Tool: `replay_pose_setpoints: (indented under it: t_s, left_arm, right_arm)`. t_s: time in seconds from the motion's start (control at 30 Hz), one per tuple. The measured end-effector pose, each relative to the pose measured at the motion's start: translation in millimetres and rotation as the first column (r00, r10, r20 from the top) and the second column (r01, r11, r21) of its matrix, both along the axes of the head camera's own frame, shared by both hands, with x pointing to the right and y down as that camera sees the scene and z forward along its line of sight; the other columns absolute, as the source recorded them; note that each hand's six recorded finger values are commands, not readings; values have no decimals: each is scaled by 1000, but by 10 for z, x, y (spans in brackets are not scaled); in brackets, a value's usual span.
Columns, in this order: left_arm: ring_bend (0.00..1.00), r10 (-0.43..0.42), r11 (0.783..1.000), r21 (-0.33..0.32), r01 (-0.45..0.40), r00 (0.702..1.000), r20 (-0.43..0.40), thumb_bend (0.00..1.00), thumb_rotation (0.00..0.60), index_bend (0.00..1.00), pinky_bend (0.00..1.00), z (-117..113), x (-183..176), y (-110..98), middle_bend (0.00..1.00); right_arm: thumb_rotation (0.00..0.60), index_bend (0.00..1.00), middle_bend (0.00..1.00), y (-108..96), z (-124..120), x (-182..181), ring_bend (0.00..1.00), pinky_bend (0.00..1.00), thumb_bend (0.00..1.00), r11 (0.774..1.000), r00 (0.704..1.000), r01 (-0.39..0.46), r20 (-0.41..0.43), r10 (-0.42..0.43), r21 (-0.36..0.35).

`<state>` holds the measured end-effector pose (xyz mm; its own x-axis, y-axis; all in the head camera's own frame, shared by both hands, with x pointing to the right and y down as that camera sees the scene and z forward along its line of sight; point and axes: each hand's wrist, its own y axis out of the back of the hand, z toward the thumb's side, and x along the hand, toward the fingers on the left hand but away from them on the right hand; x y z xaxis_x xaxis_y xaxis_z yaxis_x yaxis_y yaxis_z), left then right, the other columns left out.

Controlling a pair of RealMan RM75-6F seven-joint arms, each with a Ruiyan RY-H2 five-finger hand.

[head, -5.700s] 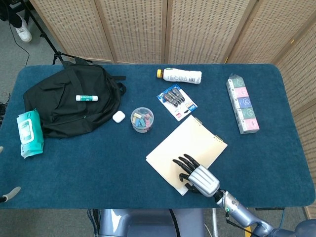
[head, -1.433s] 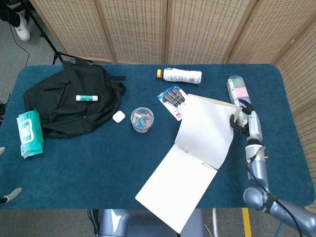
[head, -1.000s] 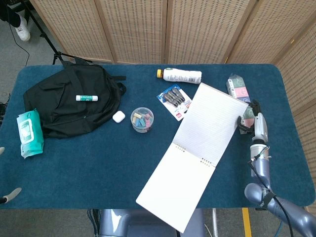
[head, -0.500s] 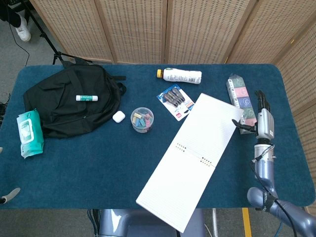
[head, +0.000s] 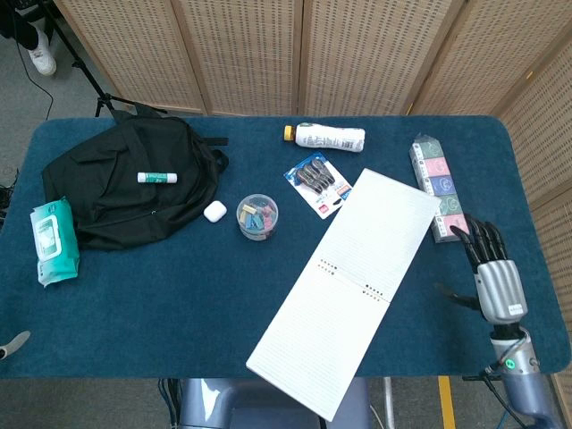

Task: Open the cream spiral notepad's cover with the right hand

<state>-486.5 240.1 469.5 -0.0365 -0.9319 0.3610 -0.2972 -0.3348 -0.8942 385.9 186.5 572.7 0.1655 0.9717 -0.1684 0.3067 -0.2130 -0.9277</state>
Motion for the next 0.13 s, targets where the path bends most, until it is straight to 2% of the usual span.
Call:
replay_pose_setpoints:
  t_s: [0.13]
  left_arm:
    - [0,-2,1000,1,2,1000,-3,0,600,0,0,-4,-6,-5,0]
  right_arm:
    - [600,118,0,255,-146,72,0,0,0,1000,999,-27,-41,28,2]
